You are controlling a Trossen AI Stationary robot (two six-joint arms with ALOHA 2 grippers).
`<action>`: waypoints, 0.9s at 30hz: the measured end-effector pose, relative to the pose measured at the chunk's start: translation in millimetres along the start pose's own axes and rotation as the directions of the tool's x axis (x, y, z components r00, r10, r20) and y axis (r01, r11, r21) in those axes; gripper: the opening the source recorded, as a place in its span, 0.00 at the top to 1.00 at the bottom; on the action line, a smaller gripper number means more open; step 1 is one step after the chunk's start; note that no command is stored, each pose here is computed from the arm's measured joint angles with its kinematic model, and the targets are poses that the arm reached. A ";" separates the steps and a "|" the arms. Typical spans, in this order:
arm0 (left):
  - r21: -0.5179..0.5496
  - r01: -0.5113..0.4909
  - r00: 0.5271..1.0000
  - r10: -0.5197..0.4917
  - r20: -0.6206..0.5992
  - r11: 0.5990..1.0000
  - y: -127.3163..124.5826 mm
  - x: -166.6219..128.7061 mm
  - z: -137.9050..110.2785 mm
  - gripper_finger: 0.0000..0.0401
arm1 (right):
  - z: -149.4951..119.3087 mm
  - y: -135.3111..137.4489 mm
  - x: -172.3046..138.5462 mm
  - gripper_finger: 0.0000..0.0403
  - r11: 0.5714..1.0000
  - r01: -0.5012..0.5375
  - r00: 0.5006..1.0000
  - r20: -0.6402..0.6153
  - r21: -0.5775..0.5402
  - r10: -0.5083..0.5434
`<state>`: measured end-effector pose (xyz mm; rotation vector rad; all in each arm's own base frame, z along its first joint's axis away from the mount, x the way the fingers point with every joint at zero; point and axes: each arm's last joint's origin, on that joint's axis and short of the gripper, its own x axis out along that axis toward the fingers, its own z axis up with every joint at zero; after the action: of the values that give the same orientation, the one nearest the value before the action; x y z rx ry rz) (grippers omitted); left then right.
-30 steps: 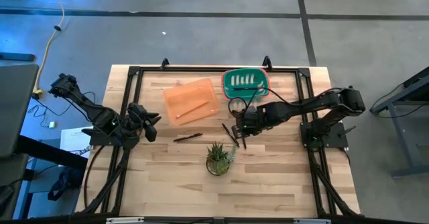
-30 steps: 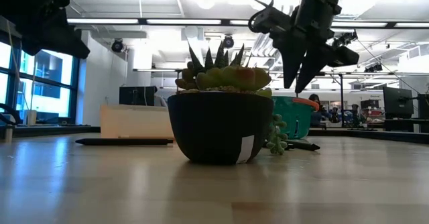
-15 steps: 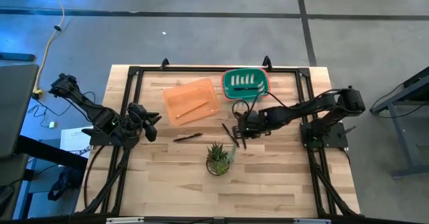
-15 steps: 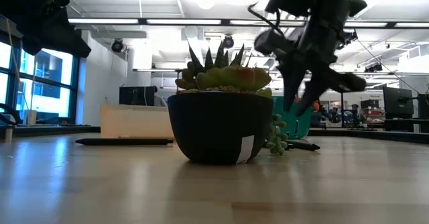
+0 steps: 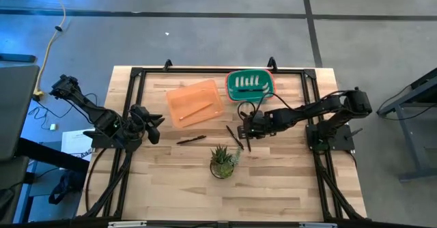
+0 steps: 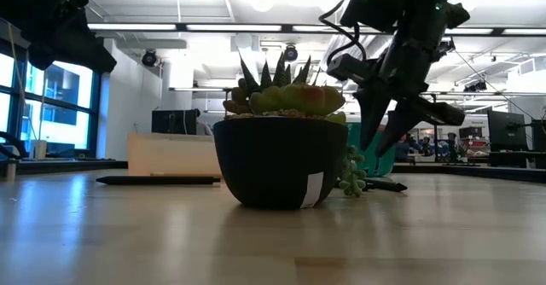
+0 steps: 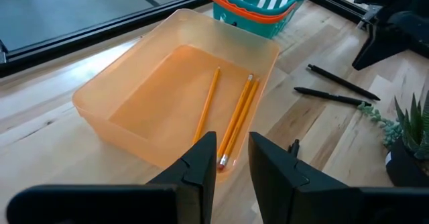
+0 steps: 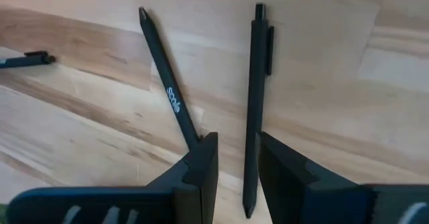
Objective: Sort pens & pencils
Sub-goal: Put the black pen into the green basket
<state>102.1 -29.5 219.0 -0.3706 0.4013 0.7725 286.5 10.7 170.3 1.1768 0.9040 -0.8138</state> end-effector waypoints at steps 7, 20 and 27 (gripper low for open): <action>-0.002 0.000 1.000 0.000 0.004 1.000 -0.2 0.0 0.3 0.81 | 4.4 3.8 16.5 0.77 0.999 -0.004 1.000 -0.020 -0.036 0.003; -0.019 0.005 1.000 -0.004 0.023 1.000 -1.7 0.0 1.4 0.81 | 4.7 4.5 15.9 0.83 0.994 0.064 0.997 -0.027 -0.093 -0.067; -0.019 0.005 1.000 -0.004 0.024 1.000 -1.8 0.0 1.4 0.81 | 3.5 5.5 25.5 0.78 0.993 0.059 0.997 -0.049 -0.099 -0.064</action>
<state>103.7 -30.0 220.5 -0.3801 0.3710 0.7759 302.7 6.8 149.9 1.0937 1.0161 -0.7823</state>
